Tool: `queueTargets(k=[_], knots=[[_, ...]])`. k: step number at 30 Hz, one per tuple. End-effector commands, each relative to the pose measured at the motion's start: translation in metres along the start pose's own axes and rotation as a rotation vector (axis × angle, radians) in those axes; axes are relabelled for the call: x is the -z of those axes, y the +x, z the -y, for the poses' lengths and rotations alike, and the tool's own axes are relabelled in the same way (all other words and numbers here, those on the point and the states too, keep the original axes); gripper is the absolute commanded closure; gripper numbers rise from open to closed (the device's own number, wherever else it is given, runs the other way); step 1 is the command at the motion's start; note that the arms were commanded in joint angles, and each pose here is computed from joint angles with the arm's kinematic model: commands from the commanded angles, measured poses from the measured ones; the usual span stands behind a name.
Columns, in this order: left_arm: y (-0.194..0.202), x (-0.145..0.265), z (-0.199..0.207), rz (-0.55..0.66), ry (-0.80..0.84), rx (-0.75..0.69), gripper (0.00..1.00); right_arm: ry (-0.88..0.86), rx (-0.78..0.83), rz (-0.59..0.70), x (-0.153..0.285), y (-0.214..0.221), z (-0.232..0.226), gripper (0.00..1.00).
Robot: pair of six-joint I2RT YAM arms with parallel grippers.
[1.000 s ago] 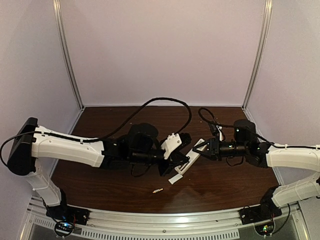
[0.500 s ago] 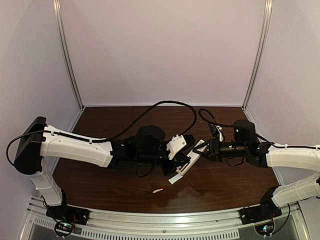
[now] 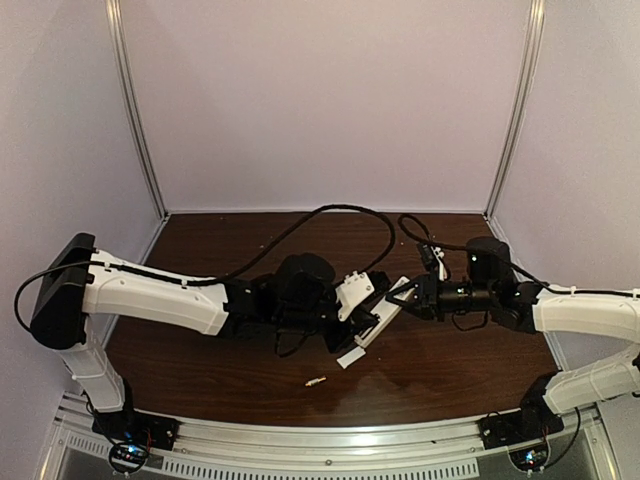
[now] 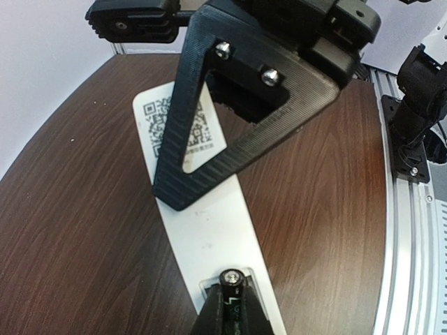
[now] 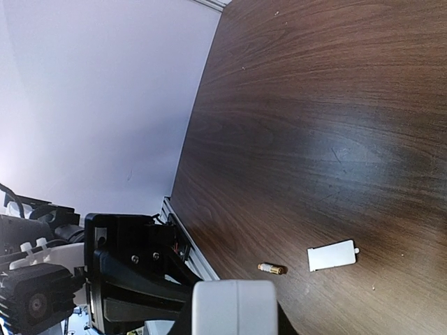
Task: Load the batteries into the remote control
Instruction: Place the battery in the battery compartment.
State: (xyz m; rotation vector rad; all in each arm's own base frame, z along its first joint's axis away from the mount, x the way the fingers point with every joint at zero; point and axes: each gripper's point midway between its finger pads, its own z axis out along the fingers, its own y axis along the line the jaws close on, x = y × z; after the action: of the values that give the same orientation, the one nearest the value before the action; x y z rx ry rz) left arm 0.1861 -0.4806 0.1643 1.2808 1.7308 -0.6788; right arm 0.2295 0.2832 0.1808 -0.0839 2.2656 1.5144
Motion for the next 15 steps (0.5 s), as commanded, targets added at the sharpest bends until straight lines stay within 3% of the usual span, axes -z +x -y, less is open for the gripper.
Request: queueTargets(k=[1, 15], knots=[[0.008, -0.005, -0.009, -0.038, -0.050, 0.018, 1.00, -0.022, 0.032, 0.017, 0.001, -0.010, -0.017, 1.00], [0.033, -0.015, -0.018, -0.157, -0.109, 0.083, 1.00, 0.024, 0.048, 0.043, 0.004, -0.016, -0.014, 1.00]])
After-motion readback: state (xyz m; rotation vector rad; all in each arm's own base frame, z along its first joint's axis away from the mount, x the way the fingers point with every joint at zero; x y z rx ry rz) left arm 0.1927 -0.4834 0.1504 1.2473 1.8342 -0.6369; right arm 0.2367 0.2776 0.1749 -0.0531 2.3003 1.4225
